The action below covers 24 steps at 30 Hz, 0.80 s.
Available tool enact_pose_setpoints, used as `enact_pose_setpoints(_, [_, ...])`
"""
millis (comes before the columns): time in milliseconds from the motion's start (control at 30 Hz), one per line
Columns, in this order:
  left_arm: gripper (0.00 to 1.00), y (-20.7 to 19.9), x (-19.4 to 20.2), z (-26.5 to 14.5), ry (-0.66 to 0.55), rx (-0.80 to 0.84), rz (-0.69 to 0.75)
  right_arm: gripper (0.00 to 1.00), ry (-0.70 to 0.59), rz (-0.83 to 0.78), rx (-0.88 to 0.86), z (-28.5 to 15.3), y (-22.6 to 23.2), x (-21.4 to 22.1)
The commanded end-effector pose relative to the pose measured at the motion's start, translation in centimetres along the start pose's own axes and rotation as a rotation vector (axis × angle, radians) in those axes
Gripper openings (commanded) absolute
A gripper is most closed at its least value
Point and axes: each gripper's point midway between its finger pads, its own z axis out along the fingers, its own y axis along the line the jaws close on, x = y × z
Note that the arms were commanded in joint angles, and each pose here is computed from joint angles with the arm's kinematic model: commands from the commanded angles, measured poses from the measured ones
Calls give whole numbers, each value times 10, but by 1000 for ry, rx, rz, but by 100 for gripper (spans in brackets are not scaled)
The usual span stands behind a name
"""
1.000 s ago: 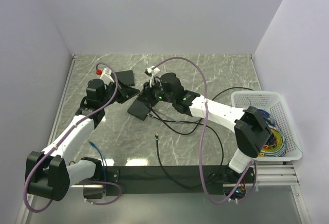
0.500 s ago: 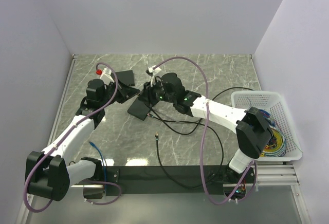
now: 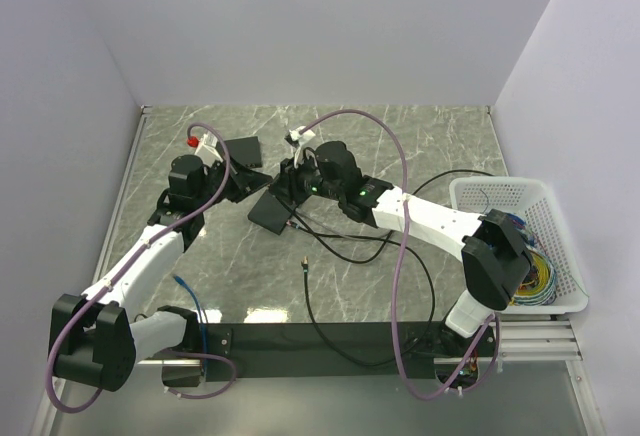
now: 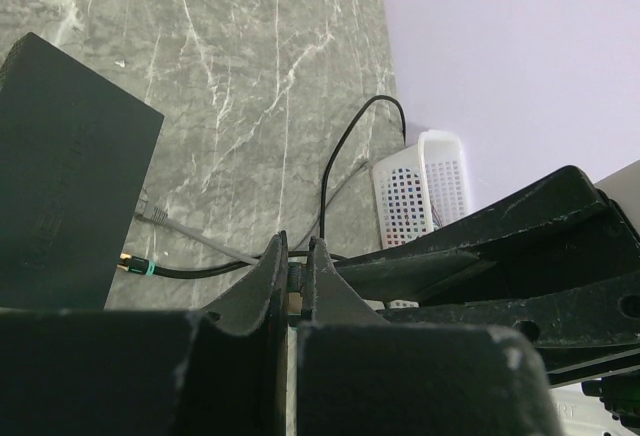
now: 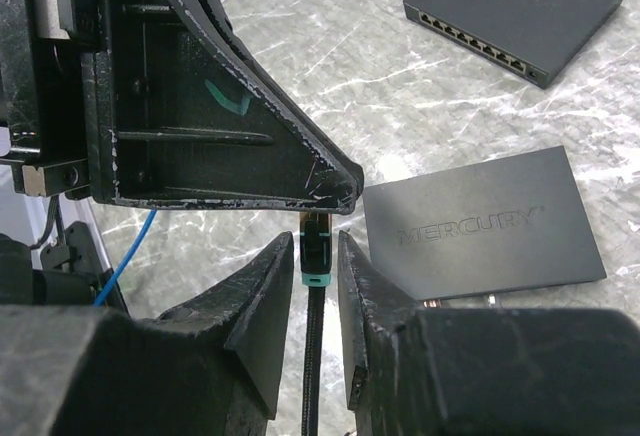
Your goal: Insert the plug into the switch port
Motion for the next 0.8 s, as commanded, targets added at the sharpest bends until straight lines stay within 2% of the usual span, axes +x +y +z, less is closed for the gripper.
enact_pose_setpoints(0, [0, -8, -6, -2, -27, 23, 29, 32, -51, -7, -32, -6, 10, -16])
enact_pose_setpoints(767, [1, -9, -6, -1, -27, 26, 28, 28, -9, 0, -23, 1, 5, -2])
